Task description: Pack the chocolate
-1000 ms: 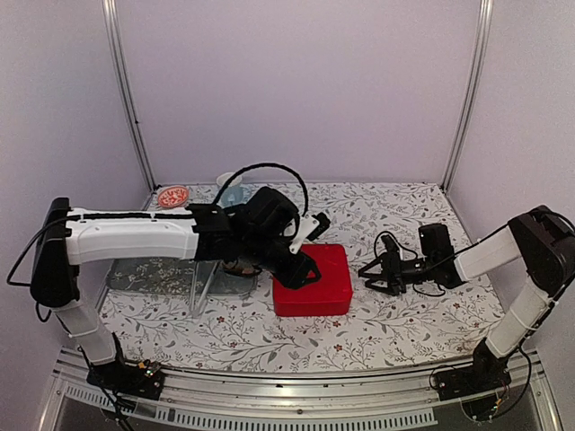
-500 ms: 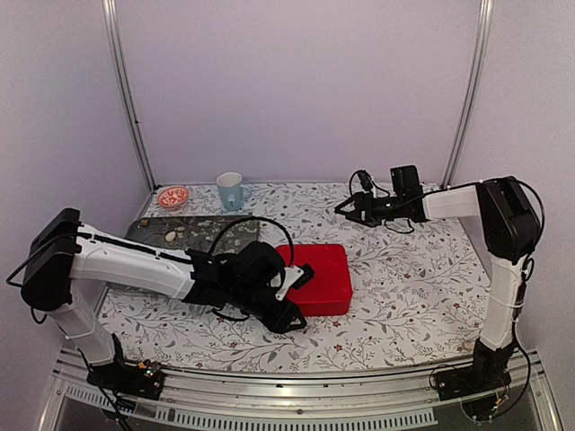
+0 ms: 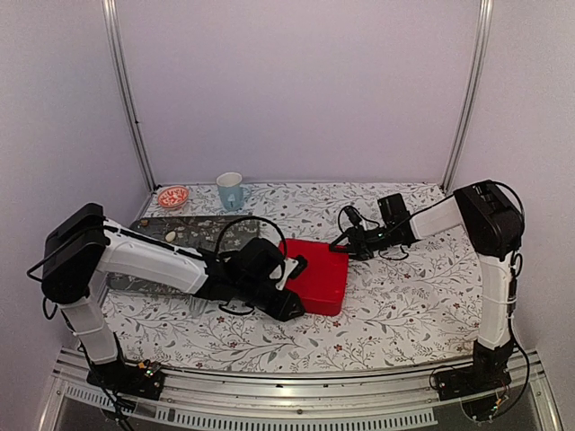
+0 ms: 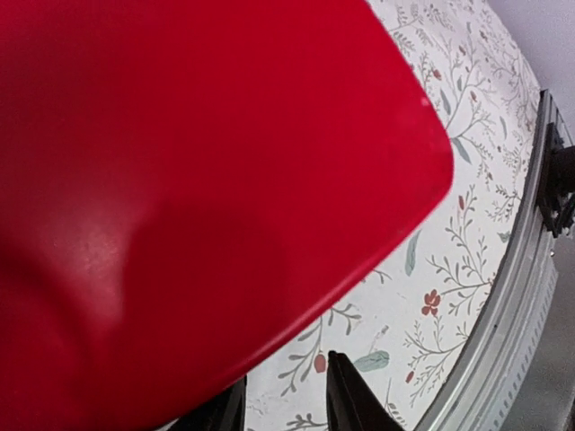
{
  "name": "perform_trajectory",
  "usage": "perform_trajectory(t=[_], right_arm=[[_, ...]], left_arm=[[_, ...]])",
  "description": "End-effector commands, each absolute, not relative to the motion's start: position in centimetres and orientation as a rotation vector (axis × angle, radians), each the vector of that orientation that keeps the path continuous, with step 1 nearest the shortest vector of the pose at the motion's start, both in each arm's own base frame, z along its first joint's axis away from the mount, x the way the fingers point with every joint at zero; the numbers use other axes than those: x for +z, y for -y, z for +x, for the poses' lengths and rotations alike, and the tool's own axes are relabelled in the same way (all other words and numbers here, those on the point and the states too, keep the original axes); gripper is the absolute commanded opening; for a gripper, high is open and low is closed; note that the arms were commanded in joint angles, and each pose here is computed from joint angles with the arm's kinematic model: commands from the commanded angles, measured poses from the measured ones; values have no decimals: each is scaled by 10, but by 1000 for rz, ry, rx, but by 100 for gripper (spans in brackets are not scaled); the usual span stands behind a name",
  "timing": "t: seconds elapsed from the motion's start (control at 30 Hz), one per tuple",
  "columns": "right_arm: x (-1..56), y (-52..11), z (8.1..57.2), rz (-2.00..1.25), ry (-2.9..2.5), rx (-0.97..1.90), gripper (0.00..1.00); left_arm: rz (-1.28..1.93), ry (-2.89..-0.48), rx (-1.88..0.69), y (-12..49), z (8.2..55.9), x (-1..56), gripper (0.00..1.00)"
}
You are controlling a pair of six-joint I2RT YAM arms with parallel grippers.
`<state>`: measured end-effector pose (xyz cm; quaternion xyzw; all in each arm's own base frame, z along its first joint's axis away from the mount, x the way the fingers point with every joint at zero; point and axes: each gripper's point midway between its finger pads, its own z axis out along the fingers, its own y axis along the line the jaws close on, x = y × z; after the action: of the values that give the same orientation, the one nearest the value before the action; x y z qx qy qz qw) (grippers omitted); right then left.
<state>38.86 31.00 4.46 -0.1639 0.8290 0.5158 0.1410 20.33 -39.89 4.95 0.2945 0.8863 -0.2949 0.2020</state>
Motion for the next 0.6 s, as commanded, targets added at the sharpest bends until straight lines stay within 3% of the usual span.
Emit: perform_trajectory(t=[0.0, 0.27, 0.57], right_arm=[[45, -290, 347, -469, -2419, 1513, 61], [39, -259, 284, -303, -2462, 1556, 57], [61, -275, 239, -300, -2464, 1664, 58]], left_arm=[[685, -2435, -748, 381, 252, 57, 32], [634, -2453, -637, 369, 314, 54, 35], [665, -2396, -630, 368, 348, 76, 38]])
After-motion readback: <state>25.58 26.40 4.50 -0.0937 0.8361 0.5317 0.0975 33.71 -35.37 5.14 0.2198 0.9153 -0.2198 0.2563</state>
